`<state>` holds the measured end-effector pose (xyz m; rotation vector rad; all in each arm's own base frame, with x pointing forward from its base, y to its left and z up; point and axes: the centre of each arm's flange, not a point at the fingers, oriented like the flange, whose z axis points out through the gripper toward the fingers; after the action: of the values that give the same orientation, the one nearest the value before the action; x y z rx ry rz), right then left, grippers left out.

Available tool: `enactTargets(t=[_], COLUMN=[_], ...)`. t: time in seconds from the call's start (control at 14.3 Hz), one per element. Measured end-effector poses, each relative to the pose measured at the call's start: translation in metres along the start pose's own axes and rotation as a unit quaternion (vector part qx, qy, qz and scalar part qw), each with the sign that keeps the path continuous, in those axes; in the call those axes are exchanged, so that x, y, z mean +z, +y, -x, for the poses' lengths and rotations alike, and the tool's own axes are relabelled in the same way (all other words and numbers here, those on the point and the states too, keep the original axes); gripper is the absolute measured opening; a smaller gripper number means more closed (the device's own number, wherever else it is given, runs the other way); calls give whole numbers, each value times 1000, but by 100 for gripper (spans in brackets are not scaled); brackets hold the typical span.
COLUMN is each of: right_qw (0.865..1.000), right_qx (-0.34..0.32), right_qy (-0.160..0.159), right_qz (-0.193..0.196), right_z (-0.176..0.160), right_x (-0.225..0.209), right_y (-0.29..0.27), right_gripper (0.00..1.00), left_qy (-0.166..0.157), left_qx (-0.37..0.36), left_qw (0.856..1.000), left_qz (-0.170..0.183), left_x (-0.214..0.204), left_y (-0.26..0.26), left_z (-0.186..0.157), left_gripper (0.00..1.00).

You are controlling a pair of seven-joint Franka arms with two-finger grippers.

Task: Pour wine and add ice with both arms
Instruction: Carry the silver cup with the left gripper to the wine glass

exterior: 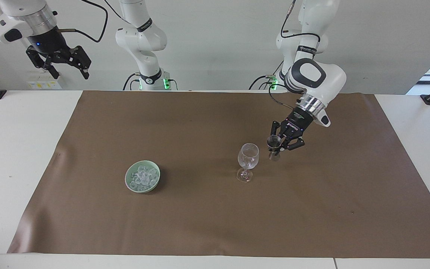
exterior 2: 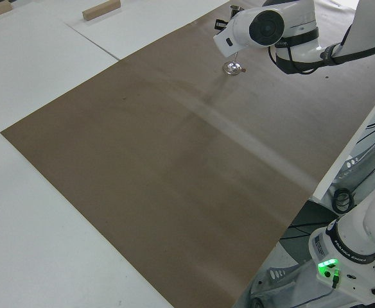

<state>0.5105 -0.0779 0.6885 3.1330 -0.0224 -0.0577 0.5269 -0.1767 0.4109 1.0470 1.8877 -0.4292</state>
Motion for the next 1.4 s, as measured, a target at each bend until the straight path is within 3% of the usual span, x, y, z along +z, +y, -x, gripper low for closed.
enactTargets(t=[1.4], right_qw=[1000], right_qx=[0], right_qy=[0], right_qz=[0], right_z=[0], right_x=[0], right_y=[0], right_gripper=[100], left_qy=[40], left_qx=[85], left_qw=[996], left_qz=[7], left_x=[9], left_y=[-12], left_z=[13], left_gripper=[22])
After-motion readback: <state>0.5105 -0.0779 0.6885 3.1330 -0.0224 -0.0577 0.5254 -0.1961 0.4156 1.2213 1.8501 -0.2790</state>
